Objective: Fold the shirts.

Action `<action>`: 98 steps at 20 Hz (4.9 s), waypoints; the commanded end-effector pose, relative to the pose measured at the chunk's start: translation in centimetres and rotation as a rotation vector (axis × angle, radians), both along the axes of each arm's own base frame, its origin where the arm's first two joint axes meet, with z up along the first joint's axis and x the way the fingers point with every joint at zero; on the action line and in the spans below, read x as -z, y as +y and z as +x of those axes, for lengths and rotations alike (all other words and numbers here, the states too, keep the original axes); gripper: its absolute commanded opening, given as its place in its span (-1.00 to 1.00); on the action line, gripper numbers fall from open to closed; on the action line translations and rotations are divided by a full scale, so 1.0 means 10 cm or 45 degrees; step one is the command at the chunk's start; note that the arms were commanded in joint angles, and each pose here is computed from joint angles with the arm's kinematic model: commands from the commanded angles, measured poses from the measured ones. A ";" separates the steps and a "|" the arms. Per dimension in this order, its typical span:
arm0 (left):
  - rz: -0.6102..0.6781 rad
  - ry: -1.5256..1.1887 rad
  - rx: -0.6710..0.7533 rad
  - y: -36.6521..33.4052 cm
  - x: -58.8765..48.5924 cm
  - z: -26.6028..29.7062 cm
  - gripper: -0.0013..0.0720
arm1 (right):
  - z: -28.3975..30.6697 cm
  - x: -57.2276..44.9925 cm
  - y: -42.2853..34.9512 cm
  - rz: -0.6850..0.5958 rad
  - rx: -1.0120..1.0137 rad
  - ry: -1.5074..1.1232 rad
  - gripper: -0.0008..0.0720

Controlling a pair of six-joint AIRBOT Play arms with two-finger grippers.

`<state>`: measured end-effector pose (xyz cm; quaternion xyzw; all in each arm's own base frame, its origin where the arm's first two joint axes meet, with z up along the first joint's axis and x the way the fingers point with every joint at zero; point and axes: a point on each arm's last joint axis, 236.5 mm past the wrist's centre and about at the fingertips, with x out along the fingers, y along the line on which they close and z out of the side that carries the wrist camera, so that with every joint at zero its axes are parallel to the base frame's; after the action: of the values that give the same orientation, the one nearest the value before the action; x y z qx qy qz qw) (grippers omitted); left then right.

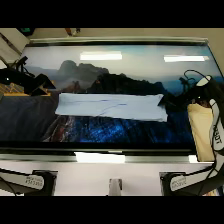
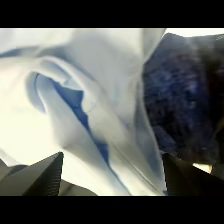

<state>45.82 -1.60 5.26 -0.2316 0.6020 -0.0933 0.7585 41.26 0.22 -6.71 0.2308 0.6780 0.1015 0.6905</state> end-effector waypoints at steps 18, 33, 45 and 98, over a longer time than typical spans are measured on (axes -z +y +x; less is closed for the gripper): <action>-0.190 -0.263 0.564 -3.25 0.22 -0.33 -0.87 | -0.14 -1.12 0.58 0.103 0.046 -0.157 -0.91; -0.700 -0.050 0.629 -4.98 0.80 -1.23 -0.88 | -1.16 -2.43 0.83 0.125 0.013 -0.315 -0.91; -0.191 -0.950 0.293 -1.92 -2.10 -0.11 -0.87 | -0.14 -1.17 3.04 0.384 -0.161 -0.329 -0.90; -0.203 -0.703 0.578 -2.35 -1.59 -0.90 -0.87 | -0.52 -2.34 -2.20 -0.025 1.067 -0.557 -0.90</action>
<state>37.00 -25.13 21.31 -0.1181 0.3982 -0.3637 0.8338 37.90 -18.65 15.23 0.4265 0.4040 -0.1036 0.8026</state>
